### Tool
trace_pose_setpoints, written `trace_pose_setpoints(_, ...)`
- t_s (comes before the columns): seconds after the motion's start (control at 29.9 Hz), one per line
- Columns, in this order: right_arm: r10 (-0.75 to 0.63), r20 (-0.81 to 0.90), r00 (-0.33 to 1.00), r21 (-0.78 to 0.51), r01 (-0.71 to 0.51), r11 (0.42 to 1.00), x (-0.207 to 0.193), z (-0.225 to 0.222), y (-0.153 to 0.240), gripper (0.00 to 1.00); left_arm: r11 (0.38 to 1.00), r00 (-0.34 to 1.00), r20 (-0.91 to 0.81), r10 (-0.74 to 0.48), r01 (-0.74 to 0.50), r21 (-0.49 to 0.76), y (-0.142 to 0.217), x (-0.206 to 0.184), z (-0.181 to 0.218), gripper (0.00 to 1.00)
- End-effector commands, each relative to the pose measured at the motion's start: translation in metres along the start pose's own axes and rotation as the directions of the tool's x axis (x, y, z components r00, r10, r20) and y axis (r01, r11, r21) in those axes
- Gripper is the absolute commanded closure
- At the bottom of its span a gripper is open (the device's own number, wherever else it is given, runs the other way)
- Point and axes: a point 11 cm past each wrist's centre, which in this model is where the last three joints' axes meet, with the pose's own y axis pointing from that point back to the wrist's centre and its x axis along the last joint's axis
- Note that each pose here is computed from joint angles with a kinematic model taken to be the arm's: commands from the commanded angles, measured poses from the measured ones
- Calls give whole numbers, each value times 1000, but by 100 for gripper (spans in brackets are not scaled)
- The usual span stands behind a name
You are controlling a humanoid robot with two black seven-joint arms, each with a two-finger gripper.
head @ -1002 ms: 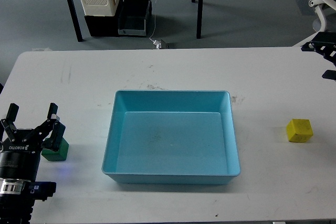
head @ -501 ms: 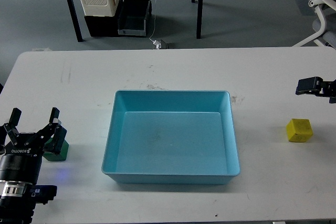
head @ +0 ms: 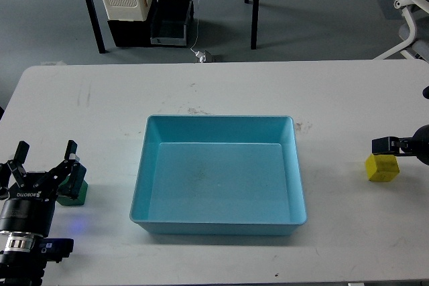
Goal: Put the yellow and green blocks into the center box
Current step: 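Reach the right gripper down to the yellow cube and grasp it, then lift the yellow cube with the right gripper and lower it into the tray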
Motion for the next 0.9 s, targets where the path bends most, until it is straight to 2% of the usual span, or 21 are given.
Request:
trace_pose_setpoints(0.0, -14, -24, 1000, 6, 14, 1000, -6, -7, -8, 0, 1000, 1000, 0, 2, -2, 0, 0, 1, 0, 0)
trace_pose_setpoints(0.2, -23, -40, 999, 31, 24, 999, -7, -25, -16, 0, 1000, 1000, 0, 7, -7, -5, 1, 2, 1, 0)
trace_pose_setpoints(0.63, -34, -48, 998, 7, 34, 999, -11, -24, -30, 1, 1000, 1000, 1, 22, -22, -11, 3, 7, 3, 0)
trace_pose_setpoints(0.67, -38, -48, 998, 6, 38, 999, -13, -24, -31, 6, 1000, 1000, 1, 23, -23, -12, 3, 7, 3, 0)
trace_pose_setpoints(0.7, -41, -50, 998, 7, 41, 999, -15, -24, -31, 15, 1000, 1000, 1, 23, -23, -12, 3, 7, 3, 0)
trace_pose_setpoints(0.83, -18, -109, 994, -24, 15, 1000, -13, -22, -31, 58, 1000, 1000, -1, 26, -26, -14, 3, 8, 4, 0)
trace_pose_setpoints(0.87, -15, -122, 992, -30, 11, 999, -14, -22, -32, 66, 1000, 1000, 0, 26, -26, -13, 3, 8, 3, 0)
